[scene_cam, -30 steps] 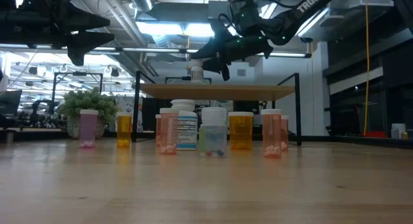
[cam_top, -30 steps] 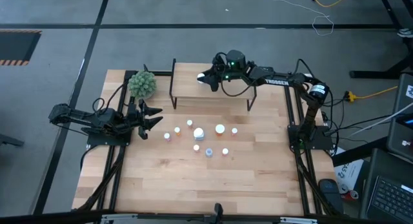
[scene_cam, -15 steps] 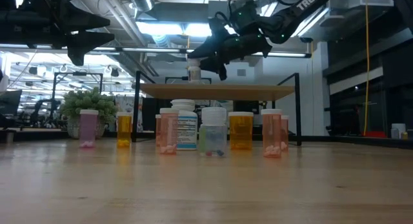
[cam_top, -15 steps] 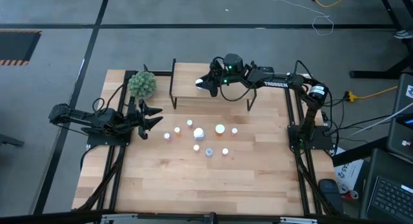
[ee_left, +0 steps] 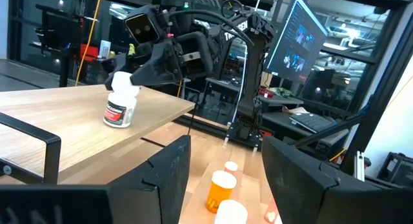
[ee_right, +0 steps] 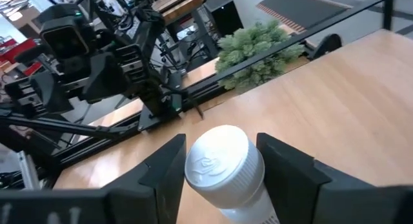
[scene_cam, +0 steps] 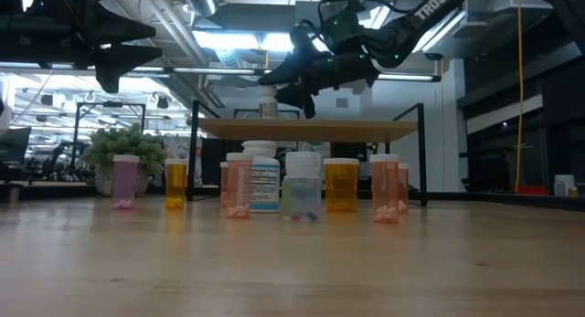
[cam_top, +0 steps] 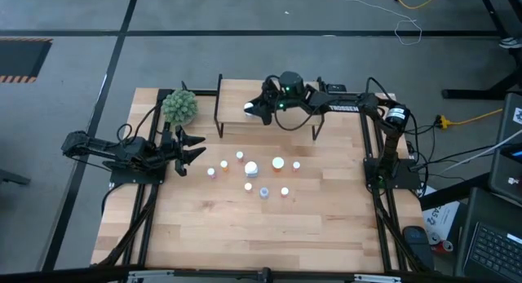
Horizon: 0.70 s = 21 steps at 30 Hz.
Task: Pick and place medicine bottles onto shelf by color
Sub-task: Put the white medicine bottle on the shelf
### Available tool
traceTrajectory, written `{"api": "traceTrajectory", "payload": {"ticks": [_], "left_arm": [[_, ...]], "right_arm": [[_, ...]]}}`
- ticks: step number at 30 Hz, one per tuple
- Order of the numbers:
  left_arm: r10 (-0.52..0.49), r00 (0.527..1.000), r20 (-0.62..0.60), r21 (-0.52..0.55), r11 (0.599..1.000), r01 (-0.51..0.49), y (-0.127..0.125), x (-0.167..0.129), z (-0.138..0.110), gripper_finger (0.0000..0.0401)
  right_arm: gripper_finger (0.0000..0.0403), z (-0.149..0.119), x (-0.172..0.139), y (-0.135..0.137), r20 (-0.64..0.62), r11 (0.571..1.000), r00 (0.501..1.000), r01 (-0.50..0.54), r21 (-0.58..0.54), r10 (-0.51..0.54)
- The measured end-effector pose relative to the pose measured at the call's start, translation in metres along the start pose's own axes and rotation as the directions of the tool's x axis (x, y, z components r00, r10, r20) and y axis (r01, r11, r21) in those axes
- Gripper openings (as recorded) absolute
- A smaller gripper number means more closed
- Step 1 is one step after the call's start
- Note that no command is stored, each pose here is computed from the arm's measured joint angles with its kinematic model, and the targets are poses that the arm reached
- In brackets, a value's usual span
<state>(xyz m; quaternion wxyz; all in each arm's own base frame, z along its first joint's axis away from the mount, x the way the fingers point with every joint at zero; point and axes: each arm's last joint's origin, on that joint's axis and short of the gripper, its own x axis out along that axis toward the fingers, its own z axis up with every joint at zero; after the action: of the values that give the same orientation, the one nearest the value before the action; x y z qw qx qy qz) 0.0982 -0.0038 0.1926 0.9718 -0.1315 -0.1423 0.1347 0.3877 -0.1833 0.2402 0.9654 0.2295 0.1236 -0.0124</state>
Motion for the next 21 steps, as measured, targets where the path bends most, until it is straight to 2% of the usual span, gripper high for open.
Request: {"api": "traceTrajectory", "payload": {"ticks": [7,21], "left_arm": [[0.000,1.000,0.000,0.000,1.000,0.000,0.0000,0.0000,0.0000,0.0186],[0.000,1.000,0.000,0.000,1.000,0.000,0.0000,0.0000,0.0000,0.0186]], "right_arm": [[0.0196,0.0026,0.0001,0.0008,0.027,0.999,1.000,-0.006,-0.040,0.007],[0.0198,0.0027,0.0001,0.0007,0.027,0.999,1.000,-0.007,-0.042,0.008]]}}
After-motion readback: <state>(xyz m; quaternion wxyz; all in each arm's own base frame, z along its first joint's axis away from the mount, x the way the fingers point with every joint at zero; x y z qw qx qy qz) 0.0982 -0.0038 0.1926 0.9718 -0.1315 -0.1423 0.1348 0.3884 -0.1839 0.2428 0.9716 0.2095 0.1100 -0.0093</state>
